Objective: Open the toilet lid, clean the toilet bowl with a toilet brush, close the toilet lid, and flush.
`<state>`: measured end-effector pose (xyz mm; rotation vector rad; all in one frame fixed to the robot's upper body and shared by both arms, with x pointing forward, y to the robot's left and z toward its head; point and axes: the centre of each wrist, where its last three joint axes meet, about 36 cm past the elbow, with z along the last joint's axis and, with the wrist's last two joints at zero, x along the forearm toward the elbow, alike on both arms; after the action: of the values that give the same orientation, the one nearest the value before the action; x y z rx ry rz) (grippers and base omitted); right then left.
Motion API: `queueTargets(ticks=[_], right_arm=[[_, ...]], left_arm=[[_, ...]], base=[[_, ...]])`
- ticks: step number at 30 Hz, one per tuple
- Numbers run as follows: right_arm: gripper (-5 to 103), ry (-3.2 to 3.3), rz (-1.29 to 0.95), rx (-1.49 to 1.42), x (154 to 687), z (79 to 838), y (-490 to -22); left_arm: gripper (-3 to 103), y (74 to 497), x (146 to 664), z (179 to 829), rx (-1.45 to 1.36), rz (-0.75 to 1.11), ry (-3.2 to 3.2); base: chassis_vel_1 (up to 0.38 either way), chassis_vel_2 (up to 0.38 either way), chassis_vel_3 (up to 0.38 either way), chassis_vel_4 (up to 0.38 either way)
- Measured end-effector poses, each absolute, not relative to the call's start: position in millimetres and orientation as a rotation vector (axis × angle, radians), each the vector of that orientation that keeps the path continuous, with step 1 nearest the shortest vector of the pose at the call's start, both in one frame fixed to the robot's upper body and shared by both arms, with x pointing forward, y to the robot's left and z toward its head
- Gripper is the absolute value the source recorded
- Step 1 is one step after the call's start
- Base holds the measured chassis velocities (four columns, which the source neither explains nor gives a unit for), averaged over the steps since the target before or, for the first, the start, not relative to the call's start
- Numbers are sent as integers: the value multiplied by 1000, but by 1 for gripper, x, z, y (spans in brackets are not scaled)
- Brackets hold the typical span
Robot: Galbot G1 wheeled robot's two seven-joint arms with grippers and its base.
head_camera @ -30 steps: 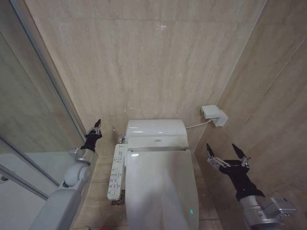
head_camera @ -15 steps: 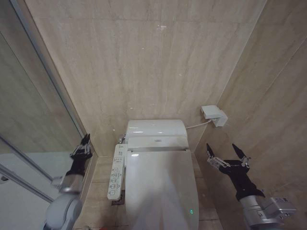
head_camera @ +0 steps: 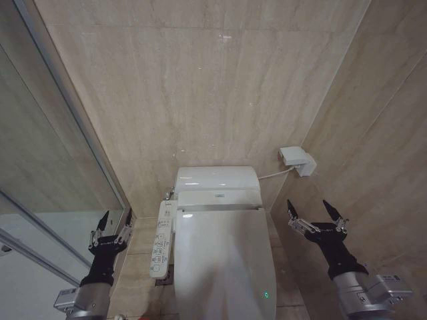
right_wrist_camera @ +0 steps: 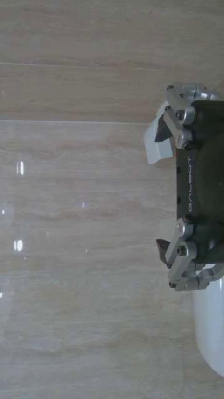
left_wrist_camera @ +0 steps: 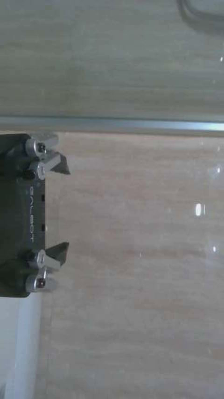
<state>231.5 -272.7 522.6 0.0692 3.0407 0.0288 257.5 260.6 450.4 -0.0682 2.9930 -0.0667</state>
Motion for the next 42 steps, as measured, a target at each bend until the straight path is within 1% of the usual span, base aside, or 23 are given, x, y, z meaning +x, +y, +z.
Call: queueTargets(ticks=[2,3,9,10,32,42], right_arm=[[100,3041,29,69,231,523,-273],[100,3041,29,69,231,523,-273],[100,3041,29,69,231,523,-273],[100,3041,29,69,231,523,-273],[100,3041,29,69,231,523,-273],[100,3041,29,69,231,523,-273]], left_arm=[[55,260,254,452,-40,-75,2994],[82,260,249,455,-11,-81,2992],[82,255,237,470,14,-72,2968],[100,254,235,472,9,-67,2965],[100,243,217,492,-47,23,2949],[100,243,217,492,-49,25,2950]], base=[[0,0,0,0],[0,0,0,0],[0,0,0,0],[0,0,0,0],[0,0,0,0],[0,0,0,0]])
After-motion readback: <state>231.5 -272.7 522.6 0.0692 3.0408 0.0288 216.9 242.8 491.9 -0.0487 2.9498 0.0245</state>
